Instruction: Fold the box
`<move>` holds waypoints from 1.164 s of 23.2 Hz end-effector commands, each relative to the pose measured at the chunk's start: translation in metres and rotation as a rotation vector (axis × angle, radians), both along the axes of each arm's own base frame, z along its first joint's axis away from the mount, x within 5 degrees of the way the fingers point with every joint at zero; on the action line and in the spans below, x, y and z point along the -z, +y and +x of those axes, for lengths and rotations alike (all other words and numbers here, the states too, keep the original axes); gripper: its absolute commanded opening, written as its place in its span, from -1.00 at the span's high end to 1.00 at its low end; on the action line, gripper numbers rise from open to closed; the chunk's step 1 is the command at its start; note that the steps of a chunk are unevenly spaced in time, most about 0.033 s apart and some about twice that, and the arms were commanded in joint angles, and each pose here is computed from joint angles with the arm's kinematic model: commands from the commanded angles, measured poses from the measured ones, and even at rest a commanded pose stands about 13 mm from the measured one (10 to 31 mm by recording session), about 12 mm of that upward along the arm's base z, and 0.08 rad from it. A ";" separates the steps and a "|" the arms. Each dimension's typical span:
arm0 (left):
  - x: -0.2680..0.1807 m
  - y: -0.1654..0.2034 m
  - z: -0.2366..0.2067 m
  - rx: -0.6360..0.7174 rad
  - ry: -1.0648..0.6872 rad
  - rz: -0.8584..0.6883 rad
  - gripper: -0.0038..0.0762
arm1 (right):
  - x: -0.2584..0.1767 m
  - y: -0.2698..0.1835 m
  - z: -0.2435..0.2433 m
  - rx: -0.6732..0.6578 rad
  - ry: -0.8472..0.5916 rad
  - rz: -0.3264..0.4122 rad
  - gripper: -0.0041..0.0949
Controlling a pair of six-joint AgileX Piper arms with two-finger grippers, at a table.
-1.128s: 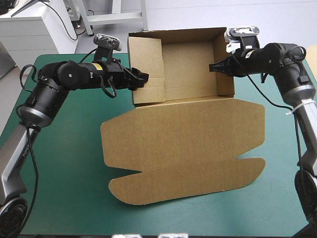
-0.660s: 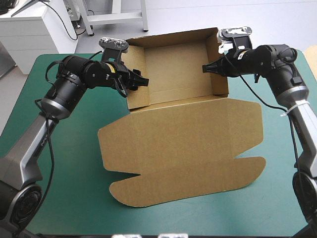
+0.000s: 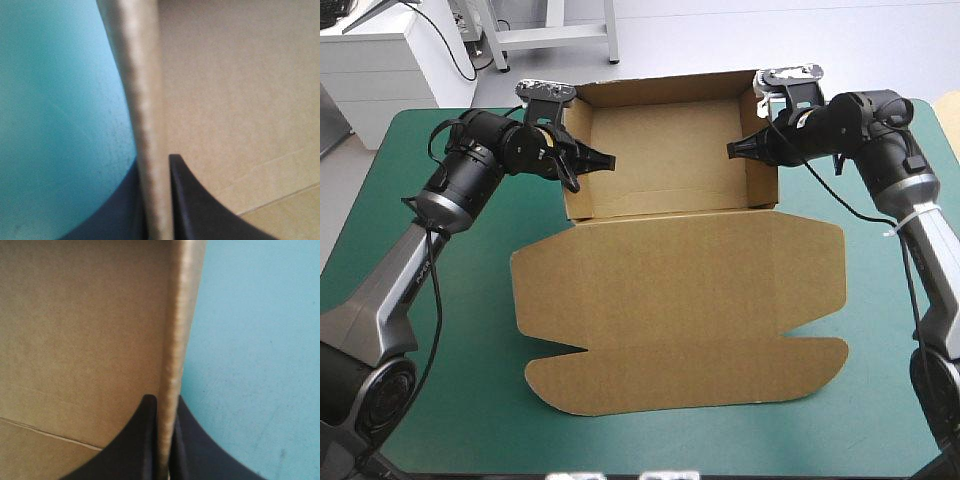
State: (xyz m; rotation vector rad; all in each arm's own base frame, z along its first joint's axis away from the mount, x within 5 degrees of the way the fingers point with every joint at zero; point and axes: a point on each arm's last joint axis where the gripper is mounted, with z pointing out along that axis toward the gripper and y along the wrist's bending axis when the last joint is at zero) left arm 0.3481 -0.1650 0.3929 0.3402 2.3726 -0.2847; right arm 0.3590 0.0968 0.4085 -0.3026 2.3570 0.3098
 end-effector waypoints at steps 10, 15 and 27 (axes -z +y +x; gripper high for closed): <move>0.062 -0.031 0.020 0.083 0.279 -0.003 0.92 | 0.061 0.011 0.021 -0.096 0.327 -0.112 0.95; 0.086 -0.035 0.026 0.092 0.366 0.028 0.92 | 0.084 0.014 0.032 -0.097 0.383 -0.114 0.95; 0.102 -0.036 0.031 0.128 0.419 0.054 -0.05 | 0.100 0.016 0.039 -0.117 0.416 -0.132 0.18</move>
